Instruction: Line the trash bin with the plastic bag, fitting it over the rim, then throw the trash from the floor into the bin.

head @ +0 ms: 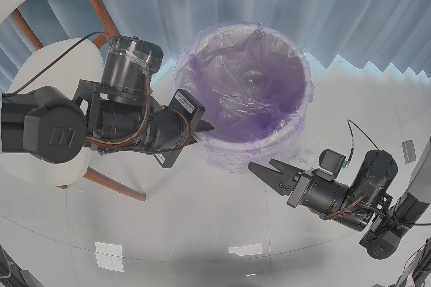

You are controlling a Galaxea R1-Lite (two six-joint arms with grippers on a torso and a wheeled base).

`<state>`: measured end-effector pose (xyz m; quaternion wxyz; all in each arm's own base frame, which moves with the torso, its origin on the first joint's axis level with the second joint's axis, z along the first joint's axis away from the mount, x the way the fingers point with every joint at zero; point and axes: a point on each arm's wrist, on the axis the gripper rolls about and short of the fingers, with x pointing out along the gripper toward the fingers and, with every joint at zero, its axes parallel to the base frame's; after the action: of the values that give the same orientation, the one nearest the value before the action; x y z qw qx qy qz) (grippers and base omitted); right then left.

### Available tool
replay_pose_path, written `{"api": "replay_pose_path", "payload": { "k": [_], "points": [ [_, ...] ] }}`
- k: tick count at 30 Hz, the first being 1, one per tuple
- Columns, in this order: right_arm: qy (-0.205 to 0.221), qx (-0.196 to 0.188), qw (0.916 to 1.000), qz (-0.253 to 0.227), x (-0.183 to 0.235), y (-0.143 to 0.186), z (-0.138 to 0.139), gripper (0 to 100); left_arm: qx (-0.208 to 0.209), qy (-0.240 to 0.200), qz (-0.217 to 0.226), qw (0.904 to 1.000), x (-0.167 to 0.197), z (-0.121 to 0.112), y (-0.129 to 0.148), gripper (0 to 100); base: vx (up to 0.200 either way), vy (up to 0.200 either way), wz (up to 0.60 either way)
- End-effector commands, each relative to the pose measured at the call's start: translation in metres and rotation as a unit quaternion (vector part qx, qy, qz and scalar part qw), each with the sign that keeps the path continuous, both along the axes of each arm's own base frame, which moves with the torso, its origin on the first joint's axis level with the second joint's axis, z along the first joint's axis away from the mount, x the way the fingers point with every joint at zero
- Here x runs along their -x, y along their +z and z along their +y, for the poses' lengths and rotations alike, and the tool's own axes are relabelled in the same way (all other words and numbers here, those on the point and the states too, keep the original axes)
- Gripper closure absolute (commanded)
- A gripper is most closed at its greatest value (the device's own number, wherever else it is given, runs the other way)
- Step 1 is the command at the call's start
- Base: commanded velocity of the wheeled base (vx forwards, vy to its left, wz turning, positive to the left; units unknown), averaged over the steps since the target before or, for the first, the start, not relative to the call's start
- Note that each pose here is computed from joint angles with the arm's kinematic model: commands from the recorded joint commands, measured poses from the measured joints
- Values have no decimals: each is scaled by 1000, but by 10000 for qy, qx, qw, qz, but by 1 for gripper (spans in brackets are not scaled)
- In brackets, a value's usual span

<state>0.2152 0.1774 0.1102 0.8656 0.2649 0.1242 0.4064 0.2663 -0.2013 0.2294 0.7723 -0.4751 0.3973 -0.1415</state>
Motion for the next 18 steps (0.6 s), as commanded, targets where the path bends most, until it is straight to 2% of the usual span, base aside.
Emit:
{"api": "replay_pose_path", "payload": {
  "k": [1, 18],
  "points": [
    [-33, 50, 10000, -35, -3, -4, 1, 0, 6, -29, -8, 10000, 3, -1, 2, 100, 0, 0, 0],
    [-217, -23, 9998, -6, -9, -4, -1, 0, -195, -261, 243, 9992, 15, -10, -4, 100, 0, 0, 0]
  ]
}}
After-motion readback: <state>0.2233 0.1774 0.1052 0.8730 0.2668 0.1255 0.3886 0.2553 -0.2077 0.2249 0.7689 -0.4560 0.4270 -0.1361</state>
